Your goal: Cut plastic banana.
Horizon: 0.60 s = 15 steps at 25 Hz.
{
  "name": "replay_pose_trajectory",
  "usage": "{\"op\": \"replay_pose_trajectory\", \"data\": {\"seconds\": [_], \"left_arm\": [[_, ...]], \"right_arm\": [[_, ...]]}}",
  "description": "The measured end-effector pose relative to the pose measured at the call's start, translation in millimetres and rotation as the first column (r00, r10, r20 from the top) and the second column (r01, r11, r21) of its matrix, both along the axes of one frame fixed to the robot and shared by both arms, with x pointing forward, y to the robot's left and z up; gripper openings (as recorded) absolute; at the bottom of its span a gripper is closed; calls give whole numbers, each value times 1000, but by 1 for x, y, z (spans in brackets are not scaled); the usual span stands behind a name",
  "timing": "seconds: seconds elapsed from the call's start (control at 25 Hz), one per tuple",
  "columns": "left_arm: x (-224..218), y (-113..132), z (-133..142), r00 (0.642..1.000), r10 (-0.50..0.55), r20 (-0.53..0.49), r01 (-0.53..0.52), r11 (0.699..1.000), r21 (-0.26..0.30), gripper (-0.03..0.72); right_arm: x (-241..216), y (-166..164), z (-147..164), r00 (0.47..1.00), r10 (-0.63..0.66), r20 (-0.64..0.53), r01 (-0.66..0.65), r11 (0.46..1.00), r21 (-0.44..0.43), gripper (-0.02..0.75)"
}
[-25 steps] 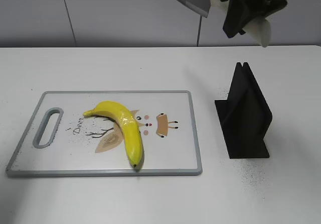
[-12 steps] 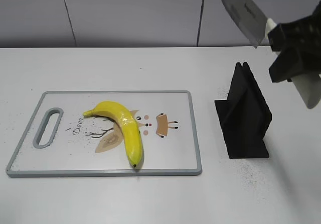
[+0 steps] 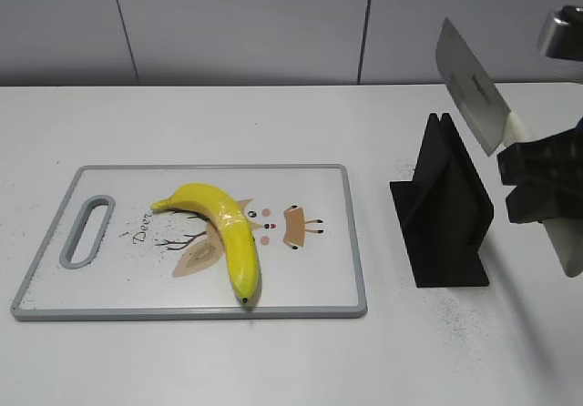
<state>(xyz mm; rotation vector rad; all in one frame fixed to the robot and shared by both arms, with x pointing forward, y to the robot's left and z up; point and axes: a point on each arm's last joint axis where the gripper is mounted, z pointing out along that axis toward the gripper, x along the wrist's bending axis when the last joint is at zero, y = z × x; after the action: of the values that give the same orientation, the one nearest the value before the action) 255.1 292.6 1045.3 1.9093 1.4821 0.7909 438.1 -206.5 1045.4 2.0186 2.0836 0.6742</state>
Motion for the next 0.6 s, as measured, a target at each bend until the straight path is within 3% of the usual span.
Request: {"op": "replay_pose_trajectory", "data": {"seconds": [0.08, 0.16, 0.6], "left_arm": [[-13, 0, 2, 993, 0, 122, 0, 1000, -5, 581], [-20, -1, 3, 983, 1, 183, 1, 1000, -7, 581], [-17, -1, 0, 988, 0, 155, 1, 1000, -8, 573]], "right_arm": [[-1, -1, -5, 1000, -12, 2, 12, 1000, 3, 160], [-1, -2, -10, 1000, -18, 6, 18, 1000, 3, 160], [10, 2, -27, 999, -23, 25, 23, 1000, -3, 160]]}}
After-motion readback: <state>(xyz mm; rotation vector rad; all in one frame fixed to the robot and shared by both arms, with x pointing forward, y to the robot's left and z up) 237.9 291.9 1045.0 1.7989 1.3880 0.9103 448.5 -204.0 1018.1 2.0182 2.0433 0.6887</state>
